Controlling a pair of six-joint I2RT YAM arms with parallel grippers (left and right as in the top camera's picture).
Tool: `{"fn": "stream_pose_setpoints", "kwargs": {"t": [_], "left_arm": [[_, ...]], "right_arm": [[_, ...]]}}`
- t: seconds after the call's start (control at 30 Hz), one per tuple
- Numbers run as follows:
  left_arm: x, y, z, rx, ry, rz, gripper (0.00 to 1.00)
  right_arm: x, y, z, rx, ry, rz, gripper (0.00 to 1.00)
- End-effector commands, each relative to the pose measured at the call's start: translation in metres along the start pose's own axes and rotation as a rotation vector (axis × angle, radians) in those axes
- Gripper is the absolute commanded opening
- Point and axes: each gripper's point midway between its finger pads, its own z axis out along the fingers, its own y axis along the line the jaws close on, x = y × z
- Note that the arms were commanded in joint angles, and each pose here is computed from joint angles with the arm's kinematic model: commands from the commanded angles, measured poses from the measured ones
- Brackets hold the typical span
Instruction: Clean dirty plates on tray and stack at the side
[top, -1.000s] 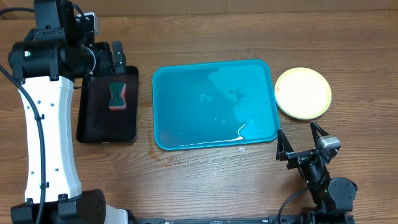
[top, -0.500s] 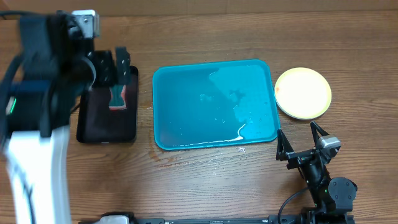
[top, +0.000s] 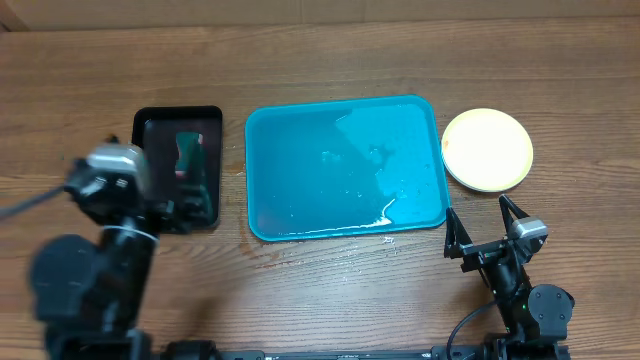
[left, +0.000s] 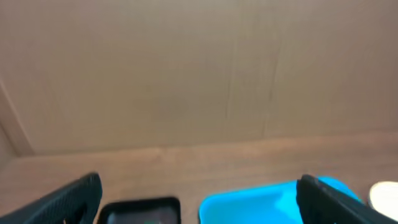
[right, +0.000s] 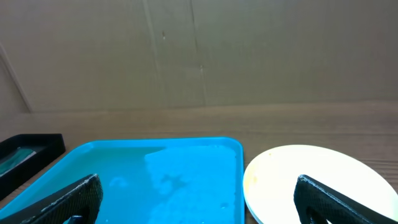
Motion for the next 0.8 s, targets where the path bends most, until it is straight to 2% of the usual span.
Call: {"fn": "stream_pose_setpoints", "kwargs": {"t": [0.0,0.2,0.33,0.57,0.67,0.77], "left_arm": [[0.049,-0.008,0.0,0.046,-0.048,0.085,1.0],[0.109,-0.011,-0.004,0.054,-0.161,0.234,1.0],[0.147,-0.01,-0.003,0.044,-0.184,0.313,1.0],[0.204,-0.003,0.005,0.026,-0.123,0.356,1.0],[0.232,-0.001,0.009,0.033,-0.031,0.341,1.0],[0.232,0.002,0.009,0.018,-0.032,0.334,1.0]], "right_arm": [[0.002,0.002,0.0,-0.01,-0.004,0.002,1.0],[0.002,0.002,0.0,-0.01,-0.004,0.002,1.0],[0.002,0.002,0.0,-0.01,-0.004,0.002,1.0],[0.002,0.002,0.0,-0.01,-0.004,0.002,1.0],[0.002,0.002,0.0,-0.01,-0.004,0.002,1.0],[0.002,0.002,0.0,-0.01,-0.004,0.002,1.0]]}}
